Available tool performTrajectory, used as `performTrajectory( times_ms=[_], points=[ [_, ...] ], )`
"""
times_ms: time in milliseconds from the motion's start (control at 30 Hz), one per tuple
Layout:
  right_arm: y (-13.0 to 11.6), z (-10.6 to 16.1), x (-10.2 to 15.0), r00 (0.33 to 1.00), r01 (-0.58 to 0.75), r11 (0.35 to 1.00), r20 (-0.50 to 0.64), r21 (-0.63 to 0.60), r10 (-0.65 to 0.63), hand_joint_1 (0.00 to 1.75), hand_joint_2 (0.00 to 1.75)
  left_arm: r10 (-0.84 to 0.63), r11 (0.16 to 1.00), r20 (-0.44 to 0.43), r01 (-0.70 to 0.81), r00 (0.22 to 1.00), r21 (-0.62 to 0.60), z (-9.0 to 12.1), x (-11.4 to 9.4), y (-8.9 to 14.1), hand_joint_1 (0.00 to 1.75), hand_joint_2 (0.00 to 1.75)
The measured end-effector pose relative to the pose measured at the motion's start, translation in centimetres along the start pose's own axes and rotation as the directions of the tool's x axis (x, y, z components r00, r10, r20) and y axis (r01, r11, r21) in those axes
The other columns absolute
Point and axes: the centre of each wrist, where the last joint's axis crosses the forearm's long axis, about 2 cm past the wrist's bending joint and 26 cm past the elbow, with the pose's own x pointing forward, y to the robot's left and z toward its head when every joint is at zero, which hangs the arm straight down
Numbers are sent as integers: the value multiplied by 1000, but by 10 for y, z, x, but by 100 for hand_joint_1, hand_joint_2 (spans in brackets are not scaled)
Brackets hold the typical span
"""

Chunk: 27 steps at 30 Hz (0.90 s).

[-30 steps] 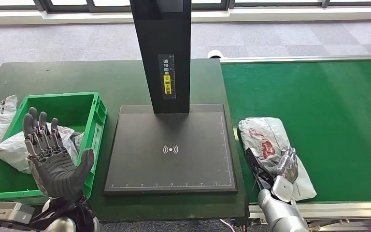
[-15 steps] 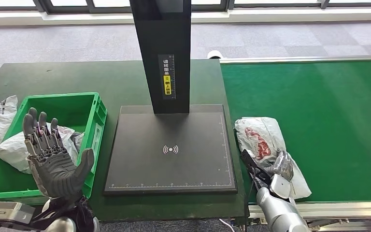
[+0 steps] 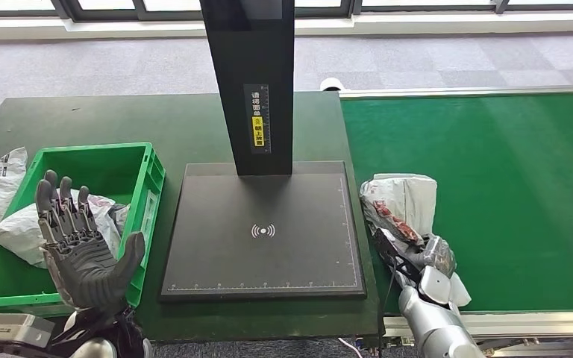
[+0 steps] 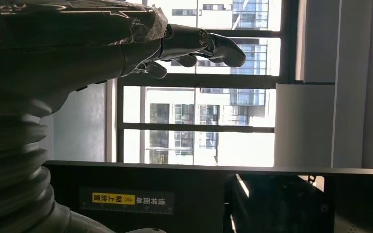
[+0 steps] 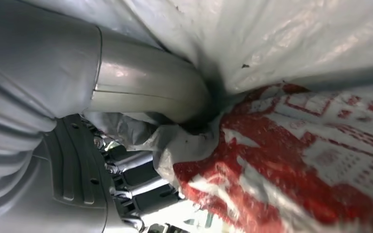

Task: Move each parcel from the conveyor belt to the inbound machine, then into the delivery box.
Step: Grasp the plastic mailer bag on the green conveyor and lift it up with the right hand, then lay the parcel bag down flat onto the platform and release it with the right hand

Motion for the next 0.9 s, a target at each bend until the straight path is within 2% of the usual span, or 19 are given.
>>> performTrajectory(
  times_ms=[133,267,333,500,767,900],
  points=[
    [-2,6,1,992,65,976,116,-209,-41,175,175,-6,1000,1,6,1000,3,2,2,2,0,175],
    [-23,23,18,940,193,882,340,-430,-40,175,175,-6,1000,0,6,1000,0,3,3,3,0,175],
    [-34,33,27,918,237,841,395,-486,-31,175,175,-5,1000,0,5,1000,-1,3,3,3,0,175],
    [-52,47,37,905,295,774,423,-560,-39,175,175,-4,1000,1,4,1000,-2,4,4,3,0,175],
    [-64,57,39,899,327,728,436,-603,-42,175,175,-3,1000,1,3,1000,-1,4,4,4,0,175],
    [-75,67,38,849,399,671,528,-625,-14,175,175,-6,1000,2,6,1000,0,4,4,4,0,175]
  ],
)
